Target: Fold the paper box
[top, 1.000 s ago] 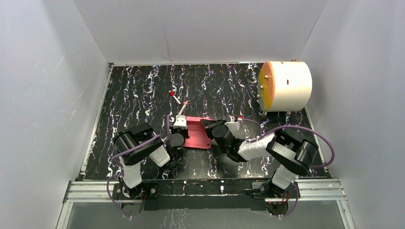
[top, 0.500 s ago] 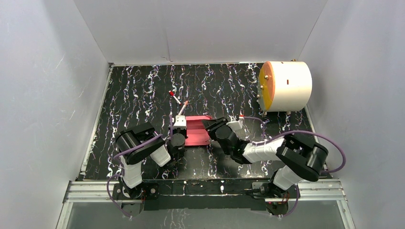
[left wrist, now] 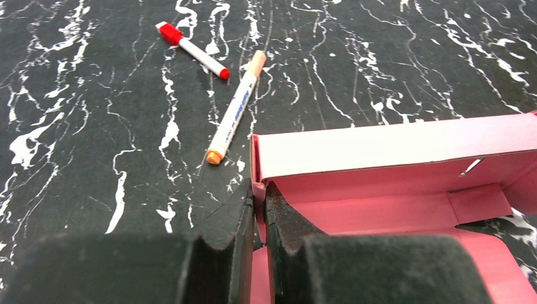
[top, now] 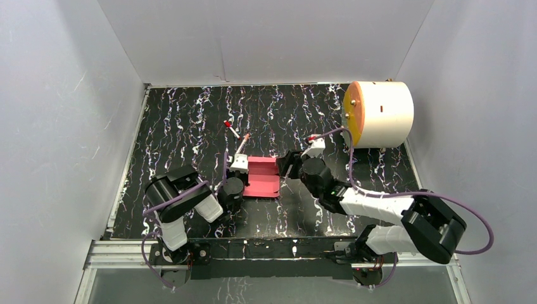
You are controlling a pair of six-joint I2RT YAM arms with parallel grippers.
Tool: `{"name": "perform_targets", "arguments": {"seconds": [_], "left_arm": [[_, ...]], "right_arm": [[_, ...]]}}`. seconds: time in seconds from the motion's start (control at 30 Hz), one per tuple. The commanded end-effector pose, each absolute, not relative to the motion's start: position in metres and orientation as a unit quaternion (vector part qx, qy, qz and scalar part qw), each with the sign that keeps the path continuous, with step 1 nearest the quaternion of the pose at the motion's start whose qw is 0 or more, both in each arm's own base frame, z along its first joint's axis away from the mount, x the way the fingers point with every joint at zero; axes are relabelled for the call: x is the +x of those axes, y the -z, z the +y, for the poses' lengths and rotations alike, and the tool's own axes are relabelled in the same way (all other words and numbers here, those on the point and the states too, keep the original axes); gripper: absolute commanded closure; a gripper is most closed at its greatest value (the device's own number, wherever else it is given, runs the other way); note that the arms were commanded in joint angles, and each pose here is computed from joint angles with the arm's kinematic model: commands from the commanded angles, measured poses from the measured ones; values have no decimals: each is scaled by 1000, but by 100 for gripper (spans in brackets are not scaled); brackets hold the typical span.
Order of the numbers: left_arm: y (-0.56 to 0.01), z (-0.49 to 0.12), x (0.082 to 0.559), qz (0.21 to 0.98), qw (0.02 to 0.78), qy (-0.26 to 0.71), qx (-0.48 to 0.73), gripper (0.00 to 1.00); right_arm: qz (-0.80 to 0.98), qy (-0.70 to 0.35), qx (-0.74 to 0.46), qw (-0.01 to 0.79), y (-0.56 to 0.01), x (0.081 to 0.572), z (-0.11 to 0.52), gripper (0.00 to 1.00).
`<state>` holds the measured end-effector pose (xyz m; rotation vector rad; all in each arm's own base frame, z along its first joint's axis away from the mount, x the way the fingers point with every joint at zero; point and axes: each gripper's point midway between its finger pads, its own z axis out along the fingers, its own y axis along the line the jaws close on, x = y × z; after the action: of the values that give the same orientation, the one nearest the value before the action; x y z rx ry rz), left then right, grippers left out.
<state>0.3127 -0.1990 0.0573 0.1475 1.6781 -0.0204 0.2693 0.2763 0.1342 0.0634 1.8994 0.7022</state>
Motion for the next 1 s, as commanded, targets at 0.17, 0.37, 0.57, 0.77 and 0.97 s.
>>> {"name": "perform_targets", "arguments": {"seconds": [0.17,0.37,0.57,0.77,0.97], "left_arm": [[-52,-217,307,760,633,70,134,100],[-45,-221,305,768,613,92,160,100],[-41,-224,306,771,605,97,170,100],[-43,-226,305,772,604,105,170,100],[-44,-227,304,771,604,111,168,100]], "right_arm": [[712,-256,-246,606,-147,267,257,31],[685,-246,-299,617,-137,262,250,31],[663,-256,-298,637,-127,257,249,31],[637,-271,-279,666,-129,260,252,34],[618,-286,-270,681,-127,266,263,41]]}}
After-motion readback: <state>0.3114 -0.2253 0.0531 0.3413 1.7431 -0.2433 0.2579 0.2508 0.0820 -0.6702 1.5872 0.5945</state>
